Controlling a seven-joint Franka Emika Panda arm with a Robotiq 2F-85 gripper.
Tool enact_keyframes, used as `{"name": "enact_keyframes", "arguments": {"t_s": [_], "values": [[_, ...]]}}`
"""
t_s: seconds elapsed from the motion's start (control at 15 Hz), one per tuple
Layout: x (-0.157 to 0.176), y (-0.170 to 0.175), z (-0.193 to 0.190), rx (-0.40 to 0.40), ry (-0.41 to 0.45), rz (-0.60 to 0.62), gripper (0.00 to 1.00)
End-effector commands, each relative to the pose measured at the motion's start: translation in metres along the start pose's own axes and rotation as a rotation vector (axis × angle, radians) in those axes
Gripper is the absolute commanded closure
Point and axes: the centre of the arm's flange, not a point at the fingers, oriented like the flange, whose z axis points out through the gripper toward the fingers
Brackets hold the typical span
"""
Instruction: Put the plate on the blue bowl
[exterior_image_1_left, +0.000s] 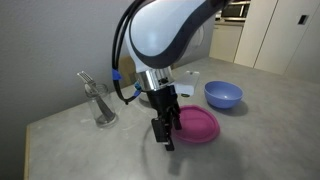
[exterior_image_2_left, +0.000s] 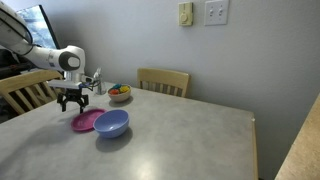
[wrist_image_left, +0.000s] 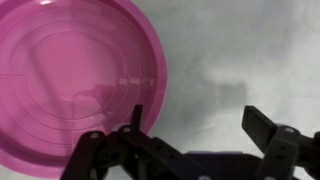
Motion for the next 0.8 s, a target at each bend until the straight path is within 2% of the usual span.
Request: {"name": "enact_keyframes", "arguments": {"t_s": [0.0,0.73], "values": [[-0.007,0.0,0.015,0.082,0.047,0.038,0.0],[-0.028,0.015,0.008,0.052,0.06,0.191,0.0]]}}
